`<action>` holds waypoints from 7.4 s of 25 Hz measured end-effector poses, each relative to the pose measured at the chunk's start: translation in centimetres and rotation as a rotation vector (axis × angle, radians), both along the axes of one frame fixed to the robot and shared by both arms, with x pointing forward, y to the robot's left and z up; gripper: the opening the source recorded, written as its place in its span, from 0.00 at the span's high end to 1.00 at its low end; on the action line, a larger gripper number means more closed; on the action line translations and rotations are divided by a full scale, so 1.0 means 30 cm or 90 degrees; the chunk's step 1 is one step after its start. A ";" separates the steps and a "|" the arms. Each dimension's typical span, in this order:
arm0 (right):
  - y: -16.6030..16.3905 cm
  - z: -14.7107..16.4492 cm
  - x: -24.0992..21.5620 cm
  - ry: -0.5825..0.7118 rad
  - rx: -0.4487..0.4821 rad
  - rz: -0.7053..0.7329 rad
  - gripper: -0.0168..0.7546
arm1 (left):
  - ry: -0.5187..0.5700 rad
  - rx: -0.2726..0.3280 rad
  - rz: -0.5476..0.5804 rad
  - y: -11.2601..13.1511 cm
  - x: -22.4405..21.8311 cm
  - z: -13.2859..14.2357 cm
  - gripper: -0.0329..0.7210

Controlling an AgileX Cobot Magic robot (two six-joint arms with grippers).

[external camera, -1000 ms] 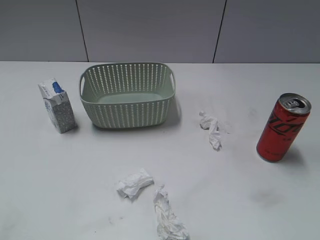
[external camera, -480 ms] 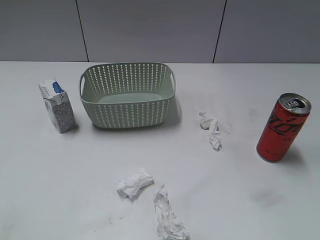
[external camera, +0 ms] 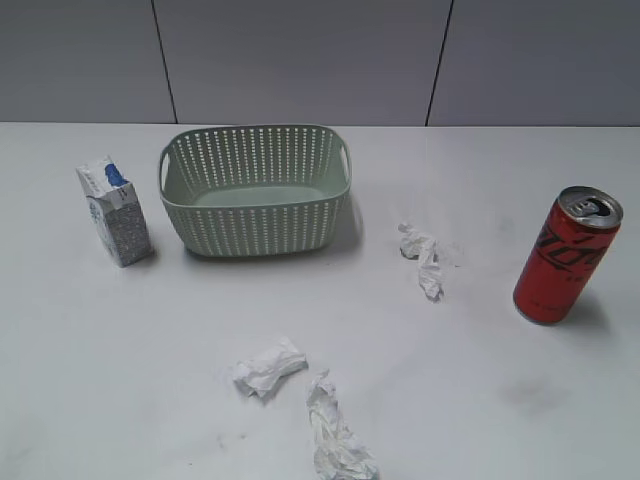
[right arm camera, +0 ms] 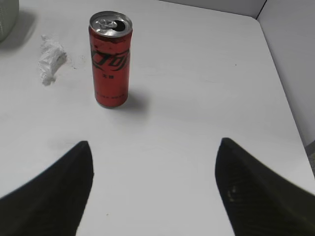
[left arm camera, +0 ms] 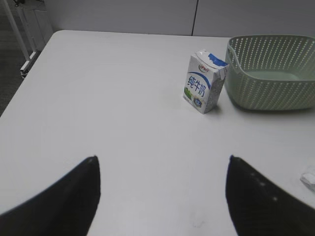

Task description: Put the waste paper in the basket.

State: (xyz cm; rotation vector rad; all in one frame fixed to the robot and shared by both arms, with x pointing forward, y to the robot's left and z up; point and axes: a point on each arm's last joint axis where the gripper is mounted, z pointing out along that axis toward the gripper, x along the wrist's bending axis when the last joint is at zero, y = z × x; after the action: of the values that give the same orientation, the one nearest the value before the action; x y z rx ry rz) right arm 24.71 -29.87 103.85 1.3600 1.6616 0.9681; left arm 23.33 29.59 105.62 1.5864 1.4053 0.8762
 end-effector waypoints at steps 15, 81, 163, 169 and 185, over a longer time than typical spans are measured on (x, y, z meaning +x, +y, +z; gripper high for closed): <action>0.015 0.033 0.082 0.096 0.003 0.007 0.22 | 0.000 0.000 0.000 0.000 0.000 0.000 0.18; 0.579 -0.484 1.185 0.574 -0.156 0.266 0.88 | 0.000 0.000 0.000 0.000 0.000 0.000 0.18; 0.930 -0.443 0.689 0.605 -0.096 0.257 0.24 | 0.000 0.000 0.000 0.000 0.000 0.000 0.18; 0.938 -0.517 0.674 0.661 -0.102 0.261 0.24 | 0.000 0.000 0.000 0.000 0.000 0.000 0.18; 0.946 -0.385 0.684 0.595 -0.071 0.295 0.95 | 0.000 0.000 0.000 0.000 0.000 0.000 0.18</action>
State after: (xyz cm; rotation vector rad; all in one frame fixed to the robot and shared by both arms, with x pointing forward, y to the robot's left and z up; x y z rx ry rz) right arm 45.23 -1.49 92.30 1.4786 2.7696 0.4456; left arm 23.33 29.58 105.62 1.5869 1.4045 0.8759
